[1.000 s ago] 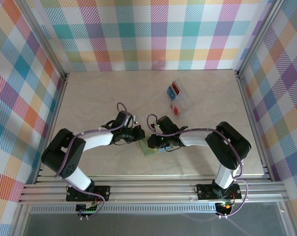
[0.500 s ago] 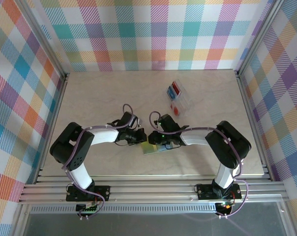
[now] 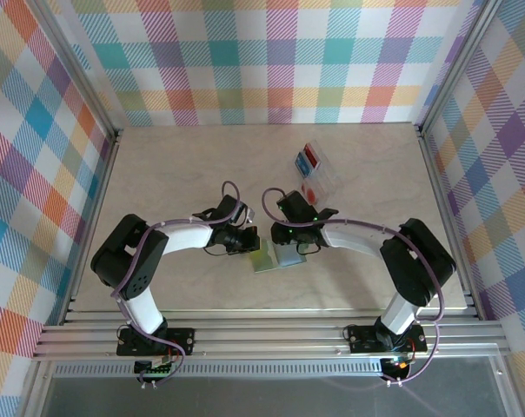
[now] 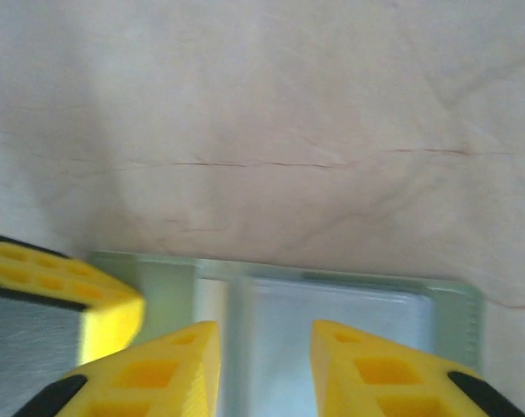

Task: Put the credit cards into the card holder

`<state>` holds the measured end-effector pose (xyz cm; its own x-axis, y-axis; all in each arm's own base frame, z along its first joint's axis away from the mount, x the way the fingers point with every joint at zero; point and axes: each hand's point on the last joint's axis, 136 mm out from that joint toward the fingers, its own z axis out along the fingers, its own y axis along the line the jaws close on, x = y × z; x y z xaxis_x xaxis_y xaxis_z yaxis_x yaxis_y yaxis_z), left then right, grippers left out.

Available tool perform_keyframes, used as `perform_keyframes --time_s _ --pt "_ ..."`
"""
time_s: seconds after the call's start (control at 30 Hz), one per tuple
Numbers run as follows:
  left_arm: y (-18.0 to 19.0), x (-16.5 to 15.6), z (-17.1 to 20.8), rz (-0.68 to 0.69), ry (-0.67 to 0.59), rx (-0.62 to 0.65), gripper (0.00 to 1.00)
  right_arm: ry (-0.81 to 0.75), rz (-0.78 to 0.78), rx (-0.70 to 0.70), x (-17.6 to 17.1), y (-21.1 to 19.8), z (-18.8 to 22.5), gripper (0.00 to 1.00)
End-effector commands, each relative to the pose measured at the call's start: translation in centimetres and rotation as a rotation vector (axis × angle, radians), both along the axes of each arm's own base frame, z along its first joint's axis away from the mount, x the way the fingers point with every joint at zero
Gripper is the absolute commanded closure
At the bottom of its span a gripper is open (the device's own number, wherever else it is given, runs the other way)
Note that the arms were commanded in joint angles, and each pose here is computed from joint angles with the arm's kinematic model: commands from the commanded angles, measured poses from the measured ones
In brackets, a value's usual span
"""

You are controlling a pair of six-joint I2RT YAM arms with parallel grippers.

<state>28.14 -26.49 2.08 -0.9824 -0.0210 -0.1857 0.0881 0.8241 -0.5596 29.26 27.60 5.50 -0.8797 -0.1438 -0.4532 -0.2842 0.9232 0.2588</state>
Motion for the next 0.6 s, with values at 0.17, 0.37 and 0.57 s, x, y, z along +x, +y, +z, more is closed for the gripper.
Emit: perform_keyframes --time_s 0.17,0.37,0.57 --pt "2.2 -0.9 -3.5 0.016 0.053 0.14 1.0 0.027 0.009 -0.153 0.0 -2.1 -2.6 0.65" --pt "2.4 -0.8 -3.3 0.019 0.044 0.146 1.0 0.057 0.027 -0.172 -0.4 -1.8 -4.4 0.63" --pt "2.3 -0.9 -3.5 0.018 0.051 0.144 1.0 0.053 0.017 -0.24 -0.8 -2.3 -5.4 0.69"
